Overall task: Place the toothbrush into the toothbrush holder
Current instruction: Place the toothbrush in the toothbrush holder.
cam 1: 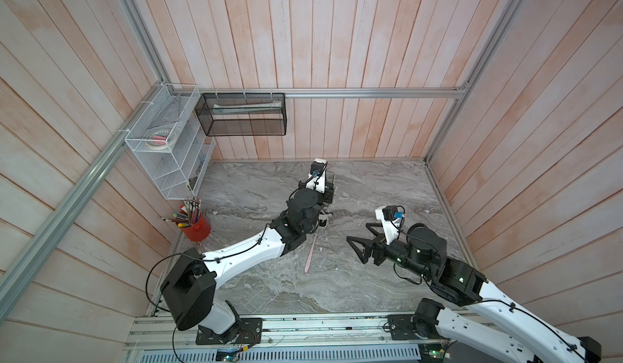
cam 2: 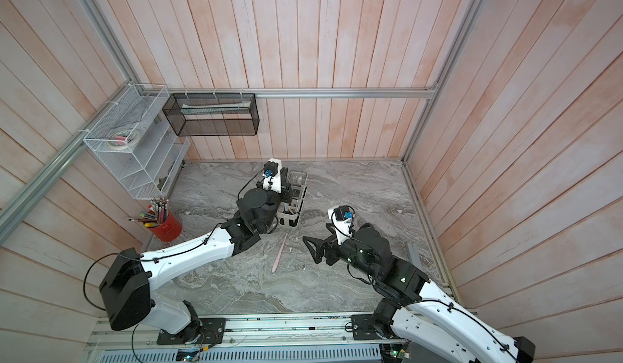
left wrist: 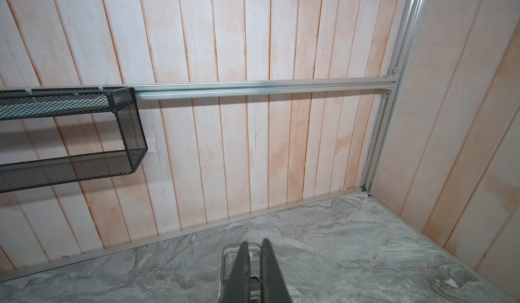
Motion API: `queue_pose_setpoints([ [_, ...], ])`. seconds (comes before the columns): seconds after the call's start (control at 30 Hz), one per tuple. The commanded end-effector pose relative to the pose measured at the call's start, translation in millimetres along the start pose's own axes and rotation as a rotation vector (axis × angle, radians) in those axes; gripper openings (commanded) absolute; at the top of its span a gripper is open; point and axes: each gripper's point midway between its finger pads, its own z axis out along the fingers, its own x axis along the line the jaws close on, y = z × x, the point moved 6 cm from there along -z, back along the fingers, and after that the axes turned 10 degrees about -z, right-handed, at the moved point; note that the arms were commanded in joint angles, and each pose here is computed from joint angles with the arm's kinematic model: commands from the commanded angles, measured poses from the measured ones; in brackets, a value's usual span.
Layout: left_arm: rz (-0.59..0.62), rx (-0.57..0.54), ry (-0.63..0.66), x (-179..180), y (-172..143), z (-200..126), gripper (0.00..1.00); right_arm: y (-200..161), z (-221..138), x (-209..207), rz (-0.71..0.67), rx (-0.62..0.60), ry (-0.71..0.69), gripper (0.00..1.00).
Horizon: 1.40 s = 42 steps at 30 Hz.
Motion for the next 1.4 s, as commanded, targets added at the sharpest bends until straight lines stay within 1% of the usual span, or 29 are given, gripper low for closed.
queue_pose_setpoints([
  [0.0, -0.012, -0.097, 0.022, 4, 22, 10, 0.0, 11, -7, 4, -0.022, -0.055, 0.036, 0.98],
  [0.17, -0.037, -0.119, 0.015, 3, 15, 22, 0.0, 18, -12, 7, -0.029, -0.08, 0.055, 0.98],
  [0.4, -0.103, -0.12, -0.012, -4, 2, 31, 0.0, 15, -13, 7, -0.034, -0.083, 0.057, 0.98],
  [0.73, -0.086, -0.095, -0.01, -7, -24, 43, 0.0, 13, -16, 8, -0.042, -0.085, 0.069, 0.98],
  [1.13, -0.044, -0.083, -0.002, -6, -50, 50, 0.0, 7, -16, 10, -0.036, -0.081, 0.098, 0.98],
  [1.37, -0.028, -0.073, -0.006, -6, -58, 51, 0.0, 6, -15, 12, -0.033, -0.078, 0.117, 0.98],
])
